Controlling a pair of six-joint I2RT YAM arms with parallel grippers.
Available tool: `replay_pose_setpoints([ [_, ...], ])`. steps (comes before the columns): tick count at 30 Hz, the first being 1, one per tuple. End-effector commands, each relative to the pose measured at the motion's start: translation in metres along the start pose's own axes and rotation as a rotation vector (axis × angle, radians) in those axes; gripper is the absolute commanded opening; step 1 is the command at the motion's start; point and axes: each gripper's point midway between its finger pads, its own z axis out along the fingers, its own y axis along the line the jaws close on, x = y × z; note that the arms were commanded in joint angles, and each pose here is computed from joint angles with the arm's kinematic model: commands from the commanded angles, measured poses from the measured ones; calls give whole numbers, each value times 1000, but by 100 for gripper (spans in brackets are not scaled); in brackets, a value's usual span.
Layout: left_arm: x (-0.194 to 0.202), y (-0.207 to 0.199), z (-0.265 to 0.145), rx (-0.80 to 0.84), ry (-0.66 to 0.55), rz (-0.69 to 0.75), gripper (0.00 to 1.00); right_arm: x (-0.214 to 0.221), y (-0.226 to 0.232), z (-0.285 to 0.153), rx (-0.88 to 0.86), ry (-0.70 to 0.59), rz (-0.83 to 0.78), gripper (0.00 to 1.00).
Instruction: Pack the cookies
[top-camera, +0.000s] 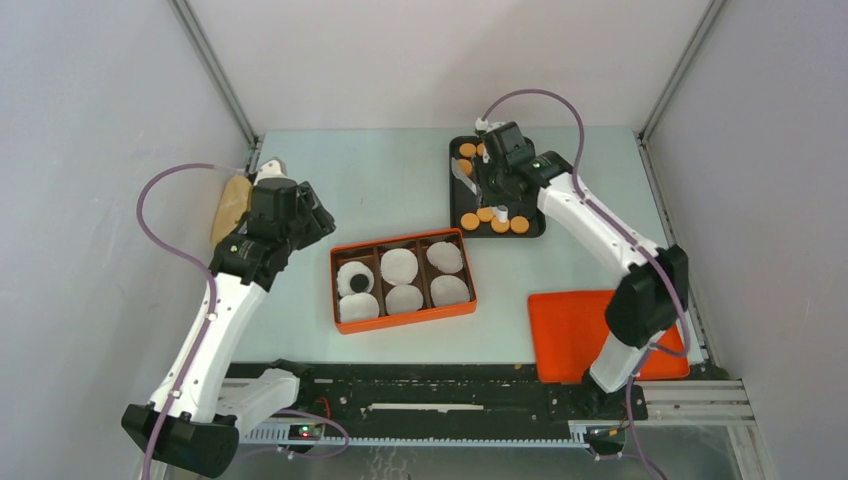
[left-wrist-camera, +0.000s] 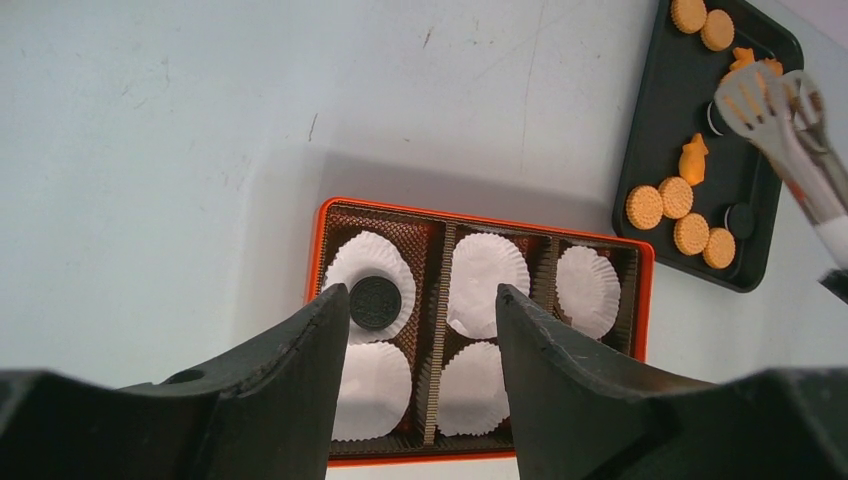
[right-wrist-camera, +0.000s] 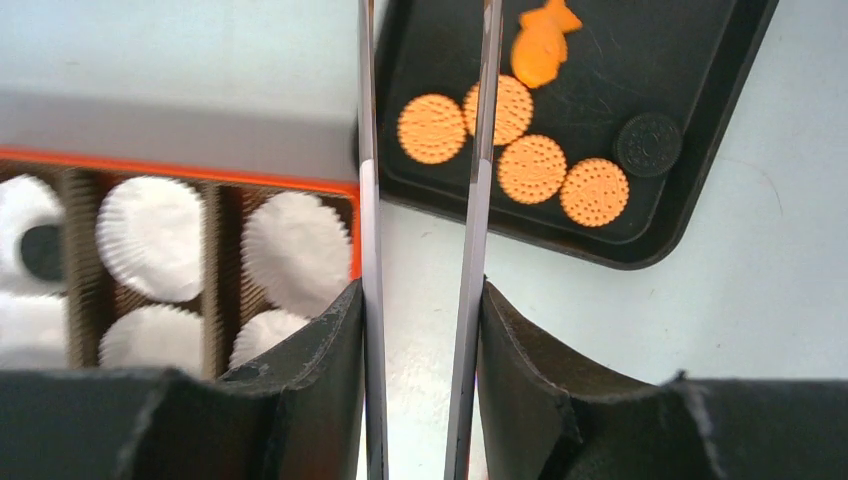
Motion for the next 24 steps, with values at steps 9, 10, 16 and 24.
replay_pose_setpoints([
  [9,-17,9,6,-28,-39,-14,62,52,107,-113,-318,-77,-208,17],
  [10,-16,9,7,-27,-33,-15,62,63,114,-114,-329,-61,-228,17],
  [16,-7,6,14,-9,2,-24,60,110,142,-110,-384,30,-298,18],
  [24,-7,8,13,-12,-3,-24,60,126,157,-87,-372,73,-343,18],
])
